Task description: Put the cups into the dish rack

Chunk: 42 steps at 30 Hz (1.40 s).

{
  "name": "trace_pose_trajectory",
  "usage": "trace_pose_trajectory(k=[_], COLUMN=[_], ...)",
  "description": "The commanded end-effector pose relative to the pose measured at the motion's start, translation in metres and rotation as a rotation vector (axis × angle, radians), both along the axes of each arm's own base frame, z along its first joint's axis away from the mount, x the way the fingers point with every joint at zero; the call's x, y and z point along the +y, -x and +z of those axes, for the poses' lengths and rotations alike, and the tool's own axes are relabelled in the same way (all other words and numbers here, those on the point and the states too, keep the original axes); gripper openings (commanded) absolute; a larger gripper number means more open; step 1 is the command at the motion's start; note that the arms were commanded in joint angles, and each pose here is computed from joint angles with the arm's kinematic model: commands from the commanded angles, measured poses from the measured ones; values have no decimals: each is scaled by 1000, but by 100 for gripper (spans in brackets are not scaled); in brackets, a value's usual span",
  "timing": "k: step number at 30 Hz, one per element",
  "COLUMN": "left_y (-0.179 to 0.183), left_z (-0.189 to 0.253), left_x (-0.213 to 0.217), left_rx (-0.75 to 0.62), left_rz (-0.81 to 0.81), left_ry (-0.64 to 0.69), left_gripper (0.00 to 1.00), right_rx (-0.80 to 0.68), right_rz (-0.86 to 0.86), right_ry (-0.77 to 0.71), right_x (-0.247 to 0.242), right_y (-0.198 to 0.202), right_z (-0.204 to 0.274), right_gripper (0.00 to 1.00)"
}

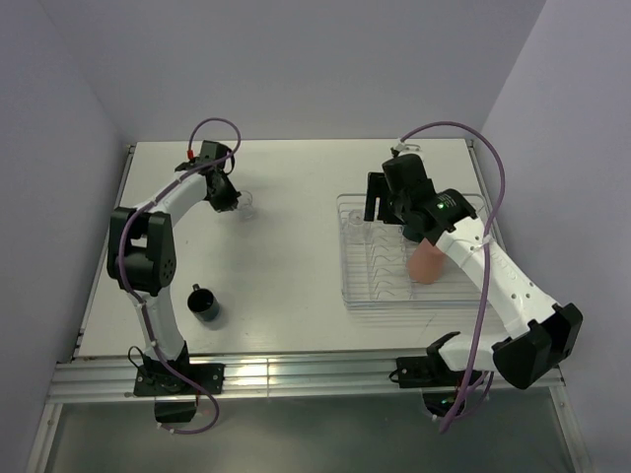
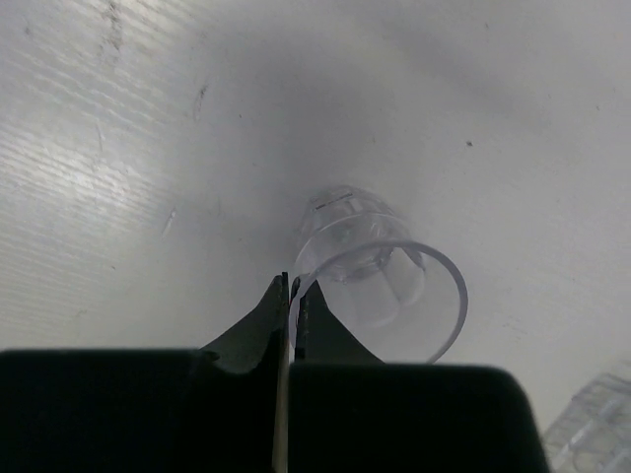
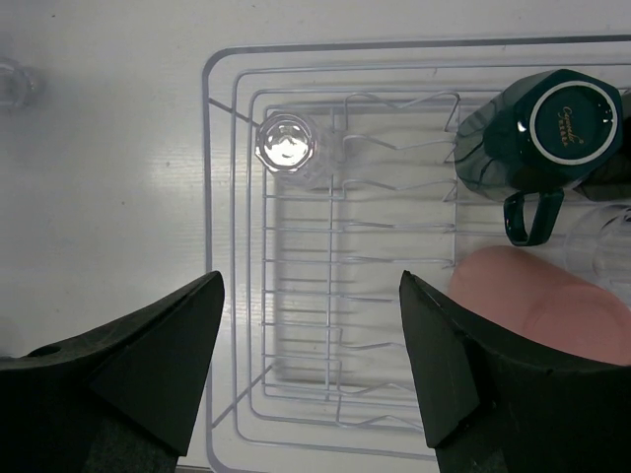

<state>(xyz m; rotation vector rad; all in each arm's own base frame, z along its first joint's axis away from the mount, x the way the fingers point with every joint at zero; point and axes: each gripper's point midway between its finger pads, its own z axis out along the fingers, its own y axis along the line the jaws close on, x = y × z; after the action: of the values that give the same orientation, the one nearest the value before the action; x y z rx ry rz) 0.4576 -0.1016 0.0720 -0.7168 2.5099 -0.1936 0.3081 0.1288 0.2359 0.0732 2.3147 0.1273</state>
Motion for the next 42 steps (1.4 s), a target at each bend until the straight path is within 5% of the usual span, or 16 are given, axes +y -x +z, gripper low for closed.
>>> trace_pose_trajectory(k=[1,5,14,24,42], left_y=[-1,13,130,186,205], left_z=[72,152,249,273,287], left_x=[-20,-53,-131,-138,-161], left_rx=[-164,-349,-526,-624,-617], left_rz=[-75,-242,-818,-998,-1067], left_ry=[106,309,987,1158,1221], left_gripper=[0,0,0,0,0], right_rx=[-63,-89,-283,-488,-482], right_rz=[12,38,276,648,765], right_ry=[-35,-77,-385,-790,-881], right_x=[2,9,57,114,150], right_y=[2,3,26,77,71], right_z=[17,25,89,158,153], right_gripper=[79,80,82,88,90])
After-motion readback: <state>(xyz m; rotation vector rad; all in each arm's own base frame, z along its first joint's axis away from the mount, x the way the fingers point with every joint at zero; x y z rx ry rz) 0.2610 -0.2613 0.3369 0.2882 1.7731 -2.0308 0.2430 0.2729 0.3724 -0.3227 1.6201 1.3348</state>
